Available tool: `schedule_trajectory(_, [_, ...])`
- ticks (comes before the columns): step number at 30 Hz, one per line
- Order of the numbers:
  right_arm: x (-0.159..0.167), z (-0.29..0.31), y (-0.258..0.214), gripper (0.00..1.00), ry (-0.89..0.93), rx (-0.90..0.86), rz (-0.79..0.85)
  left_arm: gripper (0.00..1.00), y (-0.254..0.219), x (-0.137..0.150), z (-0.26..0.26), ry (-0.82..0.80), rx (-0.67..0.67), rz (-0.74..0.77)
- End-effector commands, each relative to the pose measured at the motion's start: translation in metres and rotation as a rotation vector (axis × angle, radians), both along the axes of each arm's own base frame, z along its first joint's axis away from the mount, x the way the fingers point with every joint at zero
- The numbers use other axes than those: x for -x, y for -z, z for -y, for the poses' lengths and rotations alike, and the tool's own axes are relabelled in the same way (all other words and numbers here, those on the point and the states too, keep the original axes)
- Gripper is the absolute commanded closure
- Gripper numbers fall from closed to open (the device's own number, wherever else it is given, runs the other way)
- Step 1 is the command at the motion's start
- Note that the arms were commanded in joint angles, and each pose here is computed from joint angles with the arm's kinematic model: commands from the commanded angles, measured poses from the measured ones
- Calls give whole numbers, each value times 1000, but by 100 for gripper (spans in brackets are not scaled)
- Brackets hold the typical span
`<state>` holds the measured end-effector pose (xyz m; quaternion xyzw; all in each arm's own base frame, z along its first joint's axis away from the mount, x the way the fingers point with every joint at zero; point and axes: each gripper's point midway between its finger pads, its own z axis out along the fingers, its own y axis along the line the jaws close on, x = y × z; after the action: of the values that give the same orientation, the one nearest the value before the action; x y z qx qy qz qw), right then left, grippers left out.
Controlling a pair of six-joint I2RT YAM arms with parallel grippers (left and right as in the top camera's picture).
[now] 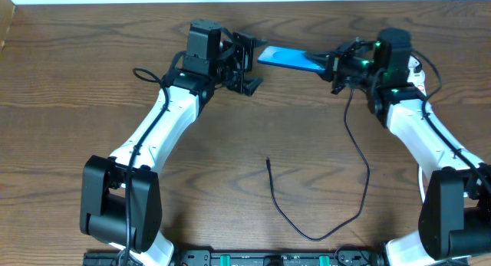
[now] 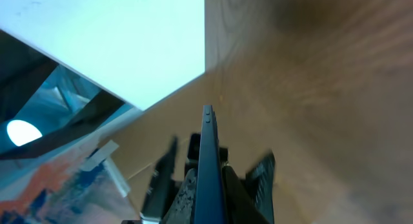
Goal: Plug charger to phone and switch on socket
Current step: 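Open the left gripper and pull the phone right with right gripper, then regrasp the phone's left end with the left gripper, holding it horizontally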
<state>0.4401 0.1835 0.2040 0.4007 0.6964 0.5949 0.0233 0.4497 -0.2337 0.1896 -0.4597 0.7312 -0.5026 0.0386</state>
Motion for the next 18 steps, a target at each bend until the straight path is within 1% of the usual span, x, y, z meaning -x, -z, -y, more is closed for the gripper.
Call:
schedule_trajectory(1, [5,-16,-12,99,6,-90,-103,12,-19,-10,3,-71,-25,78])
schedule_trajectory(8, [6,-22,-12,99,9,-90,-109,12,-17,-5,14,-62,-39,82])
schedule_trajectory(18, [9,-28,-12,99,-5,-89,-110,13,-17,-4,15,-59,-39,83])
